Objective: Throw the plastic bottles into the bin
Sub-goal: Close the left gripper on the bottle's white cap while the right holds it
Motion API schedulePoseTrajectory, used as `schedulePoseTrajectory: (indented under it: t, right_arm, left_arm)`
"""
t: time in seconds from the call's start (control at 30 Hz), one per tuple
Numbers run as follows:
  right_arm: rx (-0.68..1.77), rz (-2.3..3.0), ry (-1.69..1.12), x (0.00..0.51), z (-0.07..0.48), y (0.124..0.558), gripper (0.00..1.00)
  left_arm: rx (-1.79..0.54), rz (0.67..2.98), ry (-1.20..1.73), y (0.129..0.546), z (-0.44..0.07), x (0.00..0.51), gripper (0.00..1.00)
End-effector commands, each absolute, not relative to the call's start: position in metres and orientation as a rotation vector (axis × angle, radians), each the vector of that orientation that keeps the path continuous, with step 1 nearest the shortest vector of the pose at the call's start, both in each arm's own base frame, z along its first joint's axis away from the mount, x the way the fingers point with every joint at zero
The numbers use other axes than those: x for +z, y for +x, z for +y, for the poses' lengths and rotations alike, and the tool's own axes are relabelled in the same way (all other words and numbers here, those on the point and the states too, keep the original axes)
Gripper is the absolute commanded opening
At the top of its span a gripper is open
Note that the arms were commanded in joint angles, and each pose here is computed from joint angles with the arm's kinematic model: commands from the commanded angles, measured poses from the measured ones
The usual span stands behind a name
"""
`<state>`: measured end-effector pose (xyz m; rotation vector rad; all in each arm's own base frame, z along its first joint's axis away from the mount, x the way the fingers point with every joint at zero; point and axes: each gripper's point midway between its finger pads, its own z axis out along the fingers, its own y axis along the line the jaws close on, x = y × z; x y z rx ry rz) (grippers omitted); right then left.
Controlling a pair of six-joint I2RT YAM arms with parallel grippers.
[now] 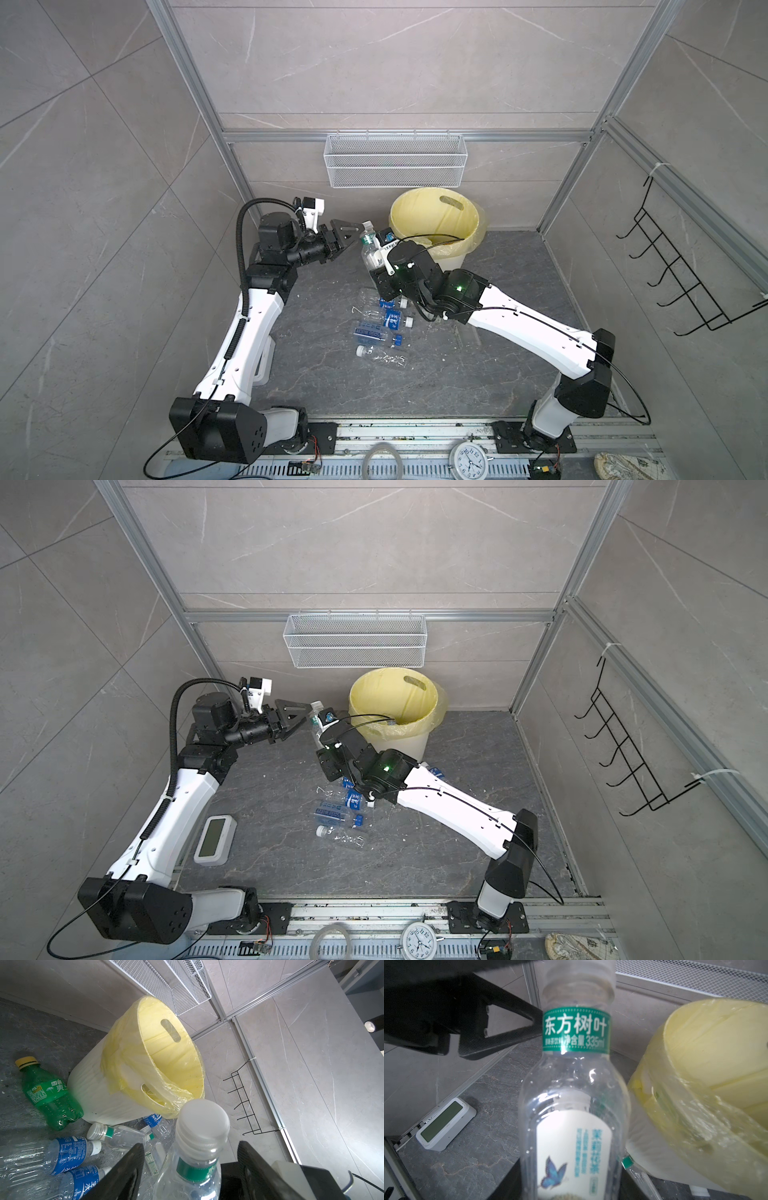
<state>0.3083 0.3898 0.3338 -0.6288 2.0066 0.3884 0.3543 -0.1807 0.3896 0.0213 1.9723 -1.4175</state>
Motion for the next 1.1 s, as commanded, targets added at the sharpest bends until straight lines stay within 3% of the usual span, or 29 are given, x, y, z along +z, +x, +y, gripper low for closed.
schedulePoseTrajectory:
  t: [0.0, 0.33, 0.6, 0.83, 1.07]
  right_arm:
    - [0.427, 1.997, -0.639, 0.332, 0.4, 0.306, 0.51]
    - [0.456, 2.002, -0.684, 0.323, 0.411, 0.304, 0.51]
    - [0.446, 2.012, -0.687, 0.317, 0.416, 0.308, 0.53]
    - [0.441, 2.02, -0.694, 0.311, 0.419, 0.309, 0.67]
    - [0.434, 2.028, -0.699, 0.307, 0.416, 0.308, 0.79]
  left_arm:
    - [-1.404, 1.9, 0.126, 0.352, -0.189, 0.412, 0.69]
    - [-1.379, 1.935, 0.141, 0.36, -0.197, 0.396, 0.52]
    - [-1.327, 1.956, 0.12, 0.363, -0.193, 0.389, 0.29]
    - [-1.266, 1.961, 0.096, 0.362, -0.186, 0.388, 0.18]
    - [-1.217, 1.978, 0.057, 0.366, -0.18, 0.385, 0.17]
